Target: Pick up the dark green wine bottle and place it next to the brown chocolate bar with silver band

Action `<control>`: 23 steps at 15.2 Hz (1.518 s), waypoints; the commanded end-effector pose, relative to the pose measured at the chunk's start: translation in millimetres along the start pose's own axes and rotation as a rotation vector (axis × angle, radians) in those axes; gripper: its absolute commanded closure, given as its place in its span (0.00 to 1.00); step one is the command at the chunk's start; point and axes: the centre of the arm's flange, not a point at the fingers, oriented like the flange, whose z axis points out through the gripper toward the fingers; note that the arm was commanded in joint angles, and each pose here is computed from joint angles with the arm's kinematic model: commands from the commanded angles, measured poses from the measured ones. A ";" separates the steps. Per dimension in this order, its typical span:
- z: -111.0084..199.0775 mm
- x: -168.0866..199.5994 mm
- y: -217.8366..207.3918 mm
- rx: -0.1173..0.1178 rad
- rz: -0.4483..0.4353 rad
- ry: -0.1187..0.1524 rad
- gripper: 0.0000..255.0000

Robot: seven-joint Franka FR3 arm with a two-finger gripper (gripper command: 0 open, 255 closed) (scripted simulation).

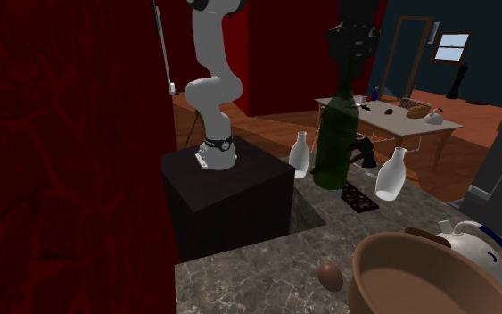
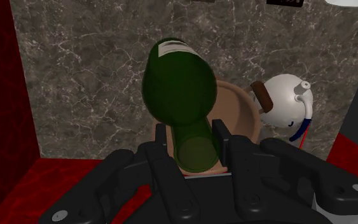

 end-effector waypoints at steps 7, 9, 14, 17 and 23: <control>38.4 -45.3 -92.2 0.000 0.001 0.001 1.00; 47.1 -56.0 -114.7 0.000 0.001 0.001 1.00; 69.0 -82.7 -170.9 0.000 0.001 0.001 1.00; 82.2 -98.7 -204.7 0.000 0.001 0.001 1.00; 108.5 -130.8 -272.2 0.000 0.001 0.001 1.00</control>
